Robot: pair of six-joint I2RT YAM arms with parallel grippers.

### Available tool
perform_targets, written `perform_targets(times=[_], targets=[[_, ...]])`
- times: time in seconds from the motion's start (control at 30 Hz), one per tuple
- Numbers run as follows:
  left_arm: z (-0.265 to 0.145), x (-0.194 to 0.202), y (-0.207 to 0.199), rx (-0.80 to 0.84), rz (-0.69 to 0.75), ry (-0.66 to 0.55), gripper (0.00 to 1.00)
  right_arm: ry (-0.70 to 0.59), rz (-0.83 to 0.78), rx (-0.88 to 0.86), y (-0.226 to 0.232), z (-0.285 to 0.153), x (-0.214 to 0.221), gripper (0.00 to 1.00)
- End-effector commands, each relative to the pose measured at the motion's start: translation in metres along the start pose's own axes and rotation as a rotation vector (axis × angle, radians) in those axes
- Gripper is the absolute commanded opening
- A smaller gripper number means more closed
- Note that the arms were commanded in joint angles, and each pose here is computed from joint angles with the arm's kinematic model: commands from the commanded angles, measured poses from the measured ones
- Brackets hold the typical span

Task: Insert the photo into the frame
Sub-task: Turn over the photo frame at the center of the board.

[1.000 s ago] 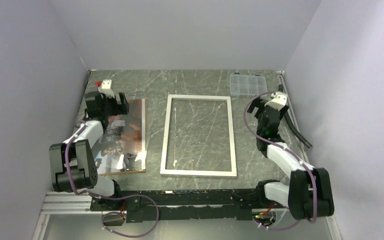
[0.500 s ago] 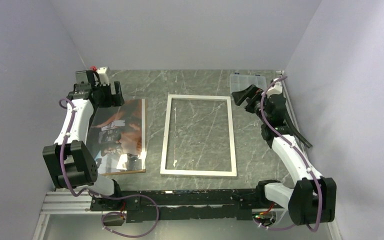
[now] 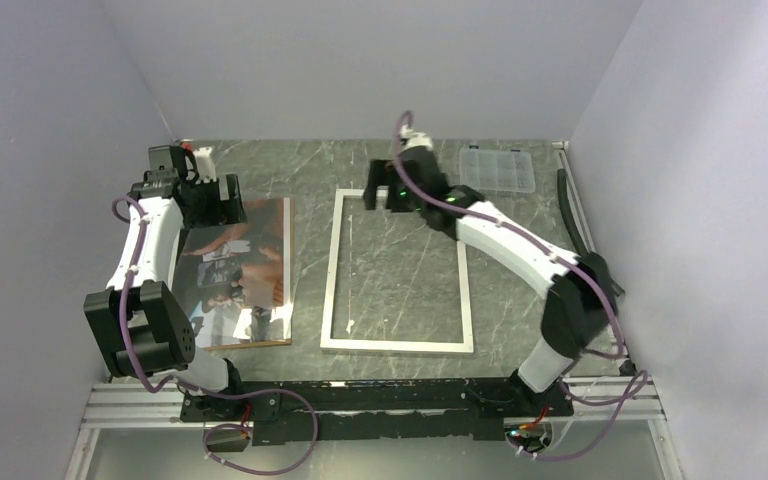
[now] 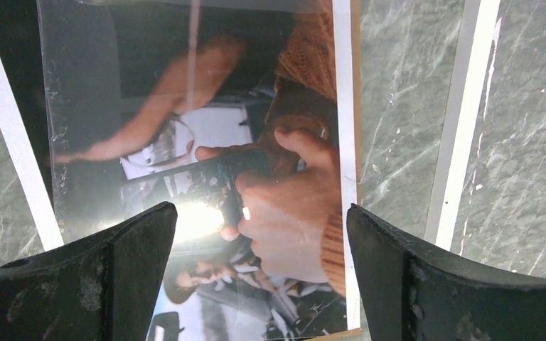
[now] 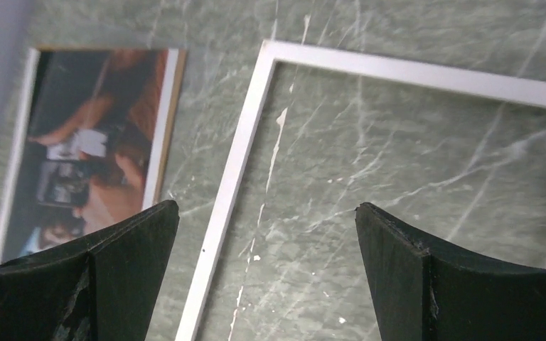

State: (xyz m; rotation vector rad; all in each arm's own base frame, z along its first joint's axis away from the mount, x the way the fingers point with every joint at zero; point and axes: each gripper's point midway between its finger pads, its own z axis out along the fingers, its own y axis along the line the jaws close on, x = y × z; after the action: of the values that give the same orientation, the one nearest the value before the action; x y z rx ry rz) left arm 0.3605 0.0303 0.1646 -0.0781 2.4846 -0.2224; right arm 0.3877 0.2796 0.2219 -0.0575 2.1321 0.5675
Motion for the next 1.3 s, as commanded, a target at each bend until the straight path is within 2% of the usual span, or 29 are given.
perform_targets(times=[0.0, 0.2, 0.4, 0.97, 1.07, 1.27], targets=[[-0.008, -0.005, 0.006, -0.007, 0.001, 0.001, 0.95, 0.071, -0.115, 0.192, 0.011, 0.020, 0.039, 1.00], [-0.010, -0.001, 0.010, -0.004, -0.016, 0.023, 0.95, 0.155, -0.215, 0.254, 0.060, 0.055, 0.091, 1.00], [-0.012, 0.006, 0.010, 0.000, -0.020, 0.041, 0.95, 0.214, -0.240, 0.290, 0.081, 0.084, 0.138, 0.99], [-0.018, 0.020, 0.012, -0.009, -0.012, 0.094, 0.95, 0.307, -0.262, 0.349, 0.068, 0.115, 0.214, 0.85], [-0.018, 0.024, 0.013, -0.014, -0.010, 0.104, 0.95, 0.318, -0.250, 0.335, 0.070, 0.117, 0.223, 0.78], [-0.020, 0.030, 0.011, -0.002, -0.004, 0.121, 0.95, 0.313, -0.197, 0.296, 0.079, 0.115, 0.222, 0.47]])
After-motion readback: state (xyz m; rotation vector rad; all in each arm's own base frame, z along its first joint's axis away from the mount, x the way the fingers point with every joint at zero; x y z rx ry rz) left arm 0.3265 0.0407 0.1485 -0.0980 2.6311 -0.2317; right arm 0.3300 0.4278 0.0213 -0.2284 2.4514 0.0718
